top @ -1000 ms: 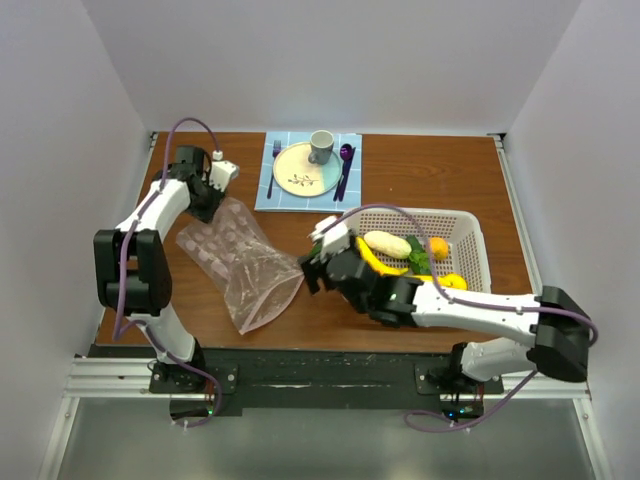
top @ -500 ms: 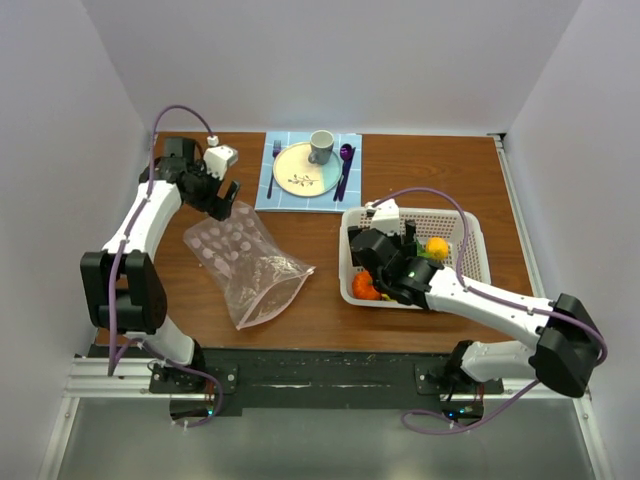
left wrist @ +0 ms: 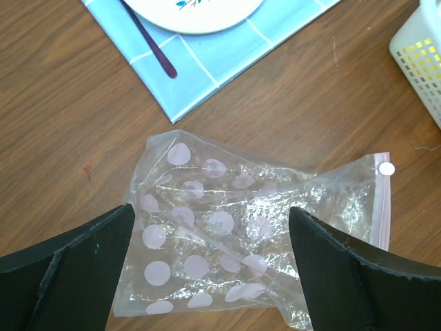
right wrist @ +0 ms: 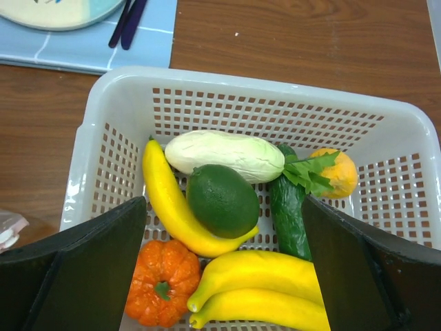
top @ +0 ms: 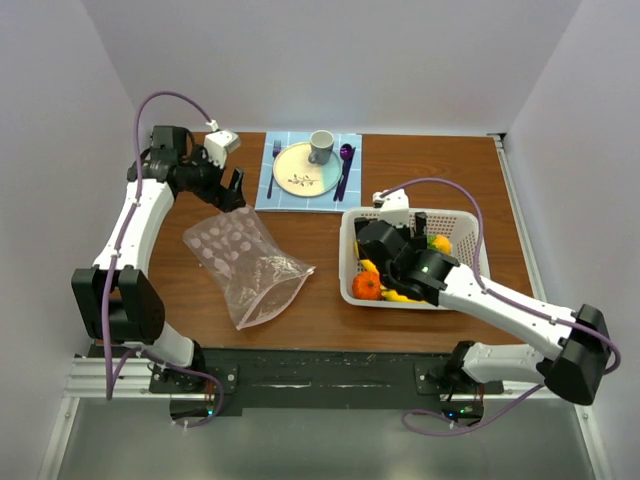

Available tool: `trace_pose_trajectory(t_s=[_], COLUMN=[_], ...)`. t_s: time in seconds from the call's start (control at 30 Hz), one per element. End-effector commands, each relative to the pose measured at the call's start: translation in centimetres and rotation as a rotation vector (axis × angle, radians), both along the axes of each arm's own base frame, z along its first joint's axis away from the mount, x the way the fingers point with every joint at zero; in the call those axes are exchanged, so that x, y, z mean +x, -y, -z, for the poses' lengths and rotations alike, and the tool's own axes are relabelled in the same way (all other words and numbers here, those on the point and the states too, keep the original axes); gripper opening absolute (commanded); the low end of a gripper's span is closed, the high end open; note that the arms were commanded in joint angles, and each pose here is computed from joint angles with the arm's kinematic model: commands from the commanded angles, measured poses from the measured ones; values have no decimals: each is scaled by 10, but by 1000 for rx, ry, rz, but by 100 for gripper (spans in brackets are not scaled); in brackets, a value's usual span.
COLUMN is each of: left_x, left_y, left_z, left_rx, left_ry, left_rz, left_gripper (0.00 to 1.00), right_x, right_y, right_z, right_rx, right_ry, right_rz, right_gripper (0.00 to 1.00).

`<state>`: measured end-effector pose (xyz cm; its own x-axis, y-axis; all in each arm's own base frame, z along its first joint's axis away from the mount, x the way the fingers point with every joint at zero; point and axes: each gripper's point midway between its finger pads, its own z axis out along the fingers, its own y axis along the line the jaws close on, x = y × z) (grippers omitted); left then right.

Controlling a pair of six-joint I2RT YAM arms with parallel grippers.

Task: Open the zip-top bag and remove the fake food

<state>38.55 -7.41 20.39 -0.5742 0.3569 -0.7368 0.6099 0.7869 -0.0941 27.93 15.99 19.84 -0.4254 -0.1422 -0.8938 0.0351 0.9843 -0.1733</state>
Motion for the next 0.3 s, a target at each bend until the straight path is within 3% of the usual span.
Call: trace_pose_trajectory(t_s=[0.0,0.27], left_x=[-5,-7], left_y=[9,12], left_z=[-32,-37], left_rx=[-59,-82], left_ry=[76,87], left_rz=[15,11], left_gripper=[100,100], right_x=[-5,-14], right_y=[6,11], right_z=[-38,-66], right_rx=[74,108], right_ry=[64,108], right_rz=[-21,-94], right_gripper=[99,99])
